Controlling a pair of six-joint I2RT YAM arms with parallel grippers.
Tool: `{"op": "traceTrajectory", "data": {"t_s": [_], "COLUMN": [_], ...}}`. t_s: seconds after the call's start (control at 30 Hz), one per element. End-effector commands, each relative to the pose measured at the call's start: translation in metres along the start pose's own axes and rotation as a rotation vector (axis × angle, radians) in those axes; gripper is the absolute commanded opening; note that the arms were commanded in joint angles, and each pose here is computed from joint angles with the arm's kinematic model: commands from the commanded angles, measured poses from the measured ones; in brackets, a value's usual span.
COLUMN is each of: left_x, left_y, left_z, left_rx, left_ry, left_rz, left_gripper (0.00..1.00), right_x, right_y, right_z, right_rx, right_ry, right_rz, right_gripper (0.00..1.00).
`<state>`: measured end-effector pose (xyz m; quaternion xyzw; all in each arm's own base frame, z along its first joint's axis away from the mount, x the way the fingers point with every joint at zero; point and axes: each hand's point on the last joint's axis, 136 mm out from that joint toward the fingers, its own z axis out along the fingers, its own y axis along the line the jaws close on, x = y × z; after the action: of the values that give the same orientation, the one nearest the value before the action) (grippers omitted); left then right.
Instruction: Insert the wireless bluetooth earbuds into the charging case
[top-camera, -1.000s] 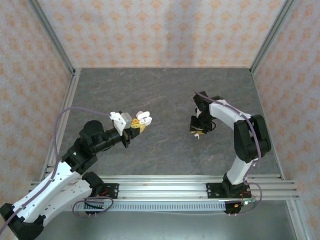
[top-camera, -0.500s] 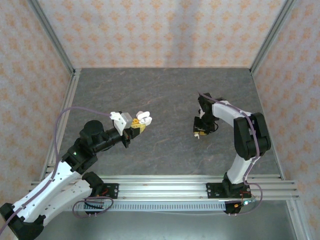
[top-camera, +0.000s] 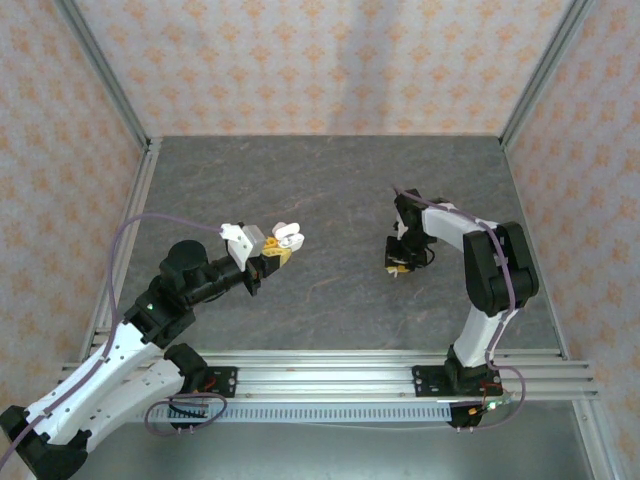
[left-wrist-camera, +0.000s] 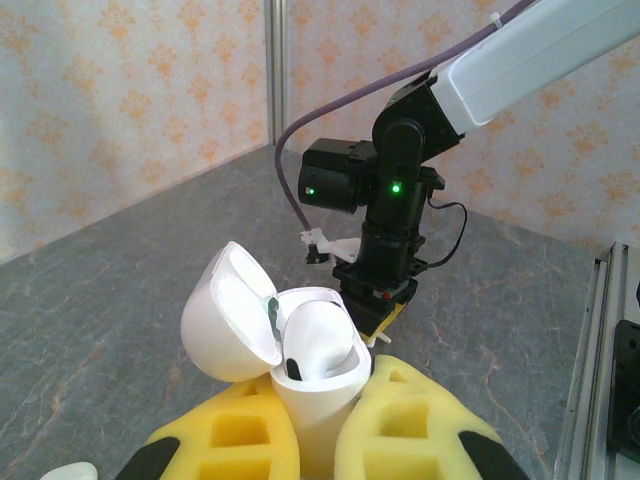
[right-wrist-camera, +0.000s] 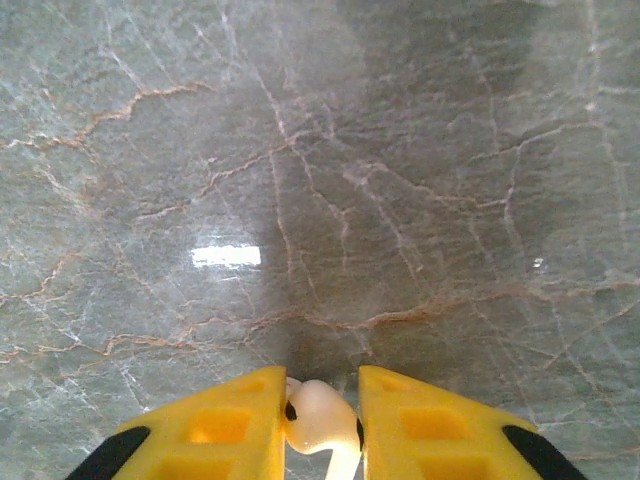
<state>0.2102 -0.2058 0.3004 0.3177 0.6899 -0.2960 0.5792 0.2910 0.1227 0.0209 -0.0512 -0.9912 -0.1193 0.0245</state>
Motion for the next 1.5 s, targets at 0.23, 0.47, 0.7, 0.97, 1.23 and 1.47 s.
{"op": "traceTrajectory", "data": {"t_s": [0.23,0.47,0.7,0.97,1.23,1.47], "left_x": [-0.028,-0.032,-0.046,-0.065,-0.084,-0.099], "left_y": [-0.005,-0.007,-0.009,-0.017,-0.026,-0.034], "left_z": [-0.003,-0.002,0.003,0.008,0.004,-0.001], "left_rx": [0.024,0.034,0.059,0.114,0.164,0.211], "left_ry": [-0.073,-0.083,-0.109,-0.141,-0.186,-0.22], "left_rz": [0.018,0.02,0.018,0.003,-0.023,-0.057], "left_gripper": [0.0,0.0,0.0,0.0,0.0,0.0], "right_x": [0.007,-0.001,0.002,0.045,0.089,0.12], "right_y": [0.008,0.021,0.072,0.134,0.206,0.252], "right_z": [-0.021,-0.073,-0.189,-0.303,-0.365,-0.387], "right_rx": [-0.052,-0.067,-0.138,-0.364,-0.638,-0.788], "right_ry": [-0.058,-0.258,-0.709,-1.108,-1.208,-1.235], "right_rz": [-0.011,-0.03,-0.207,-0.425,-0.644,-0.821], "right_gripper": [0.1,0.04,0.02,0.02,0.01,0.01]}}
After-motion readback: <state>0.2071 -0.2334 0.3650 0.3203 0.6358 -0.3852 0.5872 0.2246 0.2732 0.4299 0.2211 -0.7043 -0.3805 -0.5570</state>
